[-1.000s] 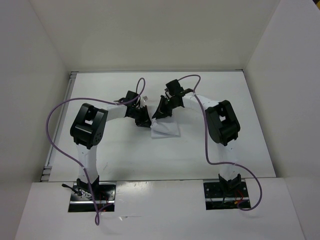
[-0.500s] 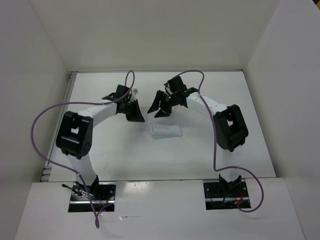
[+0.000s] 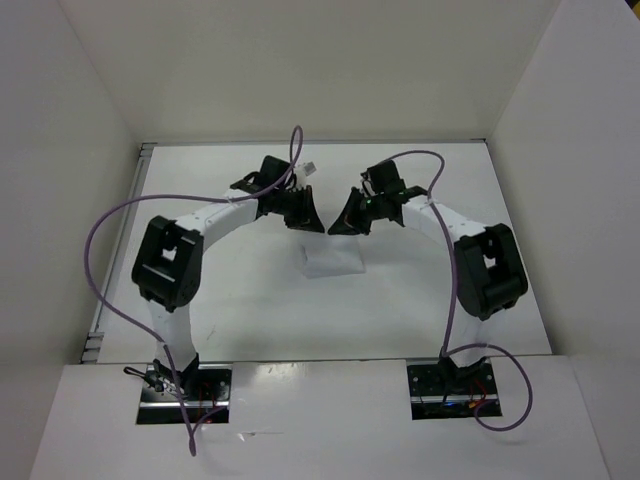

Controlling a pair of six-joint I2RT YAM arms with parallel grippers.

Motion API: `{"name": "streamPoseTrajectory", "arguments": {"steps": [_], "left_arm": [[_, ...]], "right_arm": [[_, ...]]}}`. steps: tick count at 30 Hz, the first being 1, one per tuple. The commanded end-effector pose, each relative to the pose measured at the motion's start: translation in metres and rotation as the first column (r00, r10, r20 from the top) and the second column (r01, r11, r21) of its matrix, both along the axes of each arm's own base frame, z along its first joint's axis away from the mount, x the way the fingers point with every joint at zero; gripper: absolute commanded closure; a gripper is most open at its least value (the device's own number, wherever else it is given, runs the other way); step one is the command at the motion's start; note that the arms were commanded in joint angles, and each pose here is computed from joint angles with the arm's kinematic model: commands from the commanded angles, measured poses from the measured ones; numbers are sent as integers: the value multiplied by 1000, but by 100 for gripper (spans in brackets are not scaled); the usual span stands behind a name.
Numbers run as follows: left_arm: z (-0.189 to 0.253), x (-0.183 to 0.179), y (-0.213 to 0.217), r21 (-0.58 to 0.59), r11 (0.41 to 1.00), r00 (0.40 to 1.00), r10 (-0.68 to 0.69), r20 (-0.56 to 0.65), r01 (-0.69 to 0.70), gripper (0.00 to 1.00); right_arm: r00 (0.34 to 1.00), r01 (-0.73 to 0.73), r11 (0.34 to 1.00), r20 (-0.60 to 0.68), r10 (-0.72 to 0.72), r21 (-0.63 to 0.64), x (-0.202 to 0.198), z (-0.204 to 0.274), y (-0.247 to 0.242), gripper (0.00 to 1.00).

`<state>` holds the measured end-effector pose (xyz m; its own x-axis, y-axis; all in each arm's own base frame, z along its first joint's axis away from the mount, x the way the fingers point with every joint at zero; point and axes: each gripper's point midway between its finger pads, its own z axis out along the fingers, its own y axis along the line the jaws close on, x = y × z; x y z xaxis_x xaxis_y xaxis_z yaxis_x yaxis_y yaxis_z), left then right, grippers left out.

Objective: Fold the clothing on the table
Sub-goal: Fold the skirt

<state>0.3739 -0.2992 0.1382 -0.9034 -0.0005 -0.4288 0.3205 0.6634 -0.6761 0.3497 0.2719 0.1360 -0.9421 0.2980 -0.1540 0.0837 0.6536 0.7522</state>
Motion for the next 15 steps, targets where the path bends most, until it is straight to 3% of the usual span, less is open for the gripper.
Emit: {"name": "streamPoseTrajectory", "arguments": {"steps": [1,9,15], "left_arm": [[-36,14,-1,20,1000,998,-8,-61,9,96],[-114,21,13,123,992,981,53,-184,-30,96],[-132,11,17,135,990,974,62,-219,-32,96]], "right_arm": [[999,-53,998,-11,53,32,-4,-12,14,98],[983,-153,986,-90,159,68,-20,-40,39,100],[960,-209,974,-169,222,92,-37,-69,52,100]]}}
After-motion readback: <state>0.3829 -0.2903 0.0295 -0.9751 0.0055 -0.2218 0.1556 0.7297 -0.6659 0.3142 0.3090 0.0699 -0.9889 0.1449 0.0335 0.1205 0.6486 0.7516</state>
